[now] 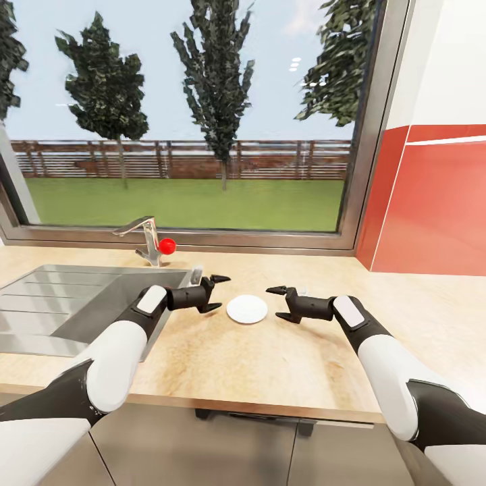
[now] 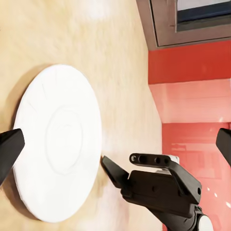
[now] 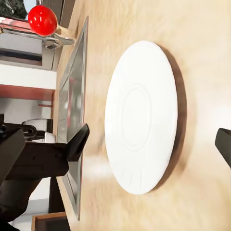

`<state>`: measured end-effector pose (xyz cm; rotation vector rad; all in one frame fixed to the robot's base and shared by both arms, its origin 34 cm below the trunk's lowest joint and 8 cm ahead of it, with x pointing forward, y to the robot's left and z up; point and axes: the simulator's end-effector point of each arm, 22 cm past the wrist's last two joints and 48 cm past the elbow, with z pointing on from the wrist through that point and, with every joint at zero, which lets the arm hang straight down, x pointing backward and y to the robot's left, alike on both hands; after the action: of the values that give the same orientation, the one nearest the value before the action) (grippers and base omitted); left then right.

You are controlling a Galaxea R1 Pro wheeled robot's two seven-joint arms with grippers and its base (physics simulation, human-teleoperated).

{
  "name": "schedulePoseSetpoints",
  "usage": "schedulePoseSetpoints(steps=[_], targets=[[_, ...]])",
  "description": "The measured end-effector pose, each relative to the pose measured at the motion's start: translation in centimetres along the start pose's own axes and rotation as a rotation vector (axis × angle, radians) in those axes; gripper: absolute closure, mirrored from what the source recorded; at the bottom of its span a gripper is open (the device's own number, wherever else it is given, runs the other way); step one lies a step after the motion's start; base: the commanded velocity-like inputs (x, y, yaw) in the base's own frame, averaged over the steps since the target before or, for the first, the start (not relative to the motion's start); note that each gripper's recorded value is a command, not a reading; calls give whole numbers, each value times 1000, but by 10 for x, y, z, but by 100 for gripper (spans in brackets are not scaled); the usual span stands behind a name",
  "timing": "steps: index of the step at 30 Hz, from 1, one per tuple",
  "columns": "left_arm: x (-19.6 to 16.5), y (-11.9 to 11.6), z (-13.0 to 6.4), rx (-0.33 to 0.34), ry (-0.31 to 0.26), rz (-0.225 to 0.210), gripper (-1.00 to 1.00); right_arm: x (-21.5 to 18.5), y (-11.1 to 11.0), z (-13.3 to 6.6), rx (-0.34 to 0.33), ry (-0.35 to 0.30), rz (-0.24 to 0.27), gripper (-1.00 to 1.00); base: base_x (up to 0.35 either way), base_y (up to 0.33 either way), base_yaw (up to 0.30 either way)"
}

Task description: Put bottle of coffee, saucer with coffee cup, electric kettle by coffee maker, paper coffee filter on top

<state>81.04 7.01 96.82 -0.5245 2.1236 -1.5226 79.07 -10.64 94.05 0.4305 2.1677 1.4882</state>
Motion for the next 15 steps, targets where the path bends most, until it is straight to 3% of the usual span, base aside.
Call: schedulePoseSetpoints(steps=[5,15], targets=[[1,22,5,-67,-24,-8,-100,0,0,0,-1,0,1,-100,0,0,0],[-1,28,7,-84,-43,-16,-100,0,0,0,-1,0,1,-100,0,0,0]])
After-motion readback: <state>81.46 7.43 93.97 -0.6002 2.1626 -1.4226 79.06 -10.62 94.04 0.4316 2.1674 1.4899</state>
